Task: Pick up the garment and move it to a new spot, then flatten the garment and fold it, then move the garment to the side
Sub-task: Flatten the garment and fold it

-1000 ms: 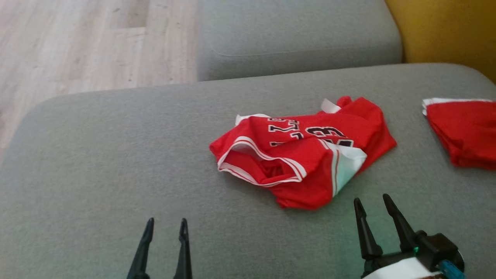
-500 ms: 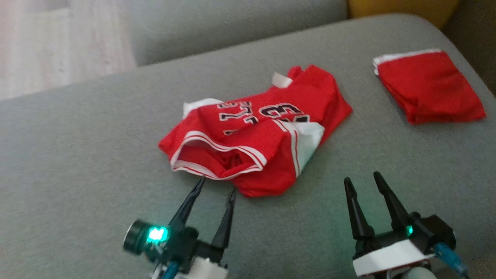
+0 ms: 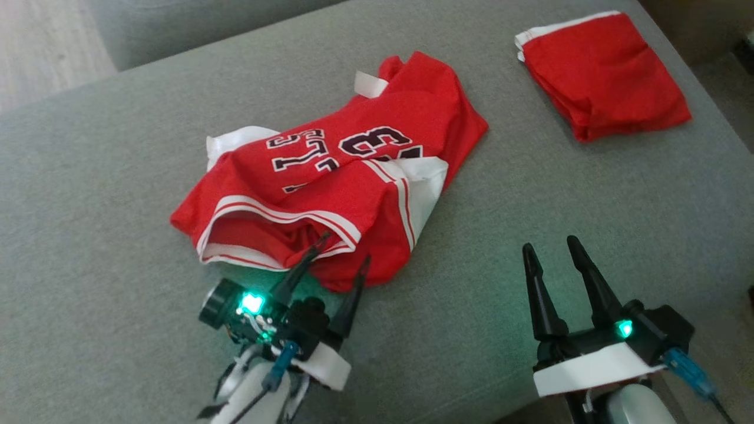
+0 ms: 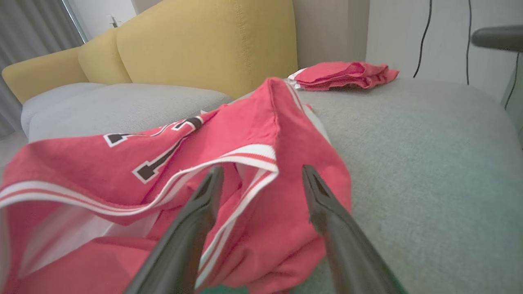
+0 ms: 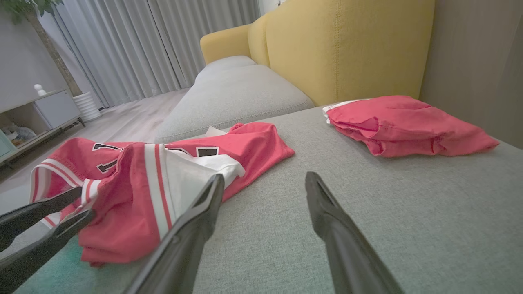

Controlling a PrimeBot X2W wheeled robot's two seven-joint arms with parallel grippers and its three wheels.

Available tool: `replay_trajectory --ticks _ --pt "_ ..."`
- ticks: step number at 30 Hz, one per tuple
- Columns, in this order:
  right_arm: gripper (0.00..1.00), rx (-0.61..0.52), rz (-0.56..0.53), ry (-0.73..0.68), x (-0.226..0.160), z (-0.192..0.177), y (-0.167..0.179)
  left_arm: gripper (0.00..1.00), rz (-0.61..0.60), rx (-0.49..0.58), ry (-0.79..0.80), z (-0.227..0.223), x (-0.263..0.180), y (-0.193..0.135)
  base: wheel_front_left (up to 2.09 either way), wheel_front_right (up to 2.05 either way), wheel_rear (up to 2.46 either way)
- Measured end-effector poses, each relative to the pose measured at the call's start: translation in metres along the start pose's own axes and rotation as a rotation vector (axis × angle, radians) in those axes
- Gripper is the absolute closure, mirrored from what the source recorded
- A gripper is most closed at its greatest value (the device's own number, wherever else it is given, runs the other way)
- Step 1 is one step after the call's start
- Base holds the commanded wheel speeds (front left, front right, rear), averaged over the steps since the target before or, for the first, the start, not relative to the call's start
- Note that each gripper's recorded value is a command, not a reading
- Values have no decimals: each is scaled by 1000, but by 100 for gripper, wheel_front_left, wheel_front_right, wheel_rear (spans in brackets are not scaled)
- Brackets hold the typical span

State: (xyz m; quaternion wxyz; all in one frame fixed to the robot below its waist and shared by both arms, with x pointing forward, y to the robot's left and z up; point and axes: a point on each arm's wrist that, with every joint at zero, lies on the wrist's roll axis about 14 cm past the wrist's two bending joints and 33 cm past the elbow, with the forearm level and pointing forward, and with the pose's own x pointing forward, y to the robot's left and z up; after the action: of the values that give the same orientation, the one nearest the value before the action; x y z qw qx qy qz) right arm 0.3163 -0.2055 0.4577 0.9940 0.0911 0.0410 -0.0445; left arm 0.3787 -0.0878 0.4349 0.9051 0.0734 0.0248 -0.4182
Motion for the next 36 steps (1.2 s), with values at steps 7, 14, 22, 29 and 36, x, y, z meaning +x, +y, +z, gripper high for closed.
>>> replay_trajectory --ticks 7,14,22,29,36 --pt "0 34 -48 14 -3 -4 -12 100 12 63 15 -7 20 16 0 0 0" --pt "0 42 -45 -19 -7 5 -11 100 -36 146 -72 31 35 22 0 0 0" --pt "0 57 8 -44 -8 10 5 100 -53 380 -449 209 72 55 0 0 0" --pt "0 66 5 -60 -14 14 5 100 -33 473 -754 373 63 61 0 0 0" --pt "0 72 26 -79 -14 18 9 100 69 415 -753 403 43 99 0 0 0"
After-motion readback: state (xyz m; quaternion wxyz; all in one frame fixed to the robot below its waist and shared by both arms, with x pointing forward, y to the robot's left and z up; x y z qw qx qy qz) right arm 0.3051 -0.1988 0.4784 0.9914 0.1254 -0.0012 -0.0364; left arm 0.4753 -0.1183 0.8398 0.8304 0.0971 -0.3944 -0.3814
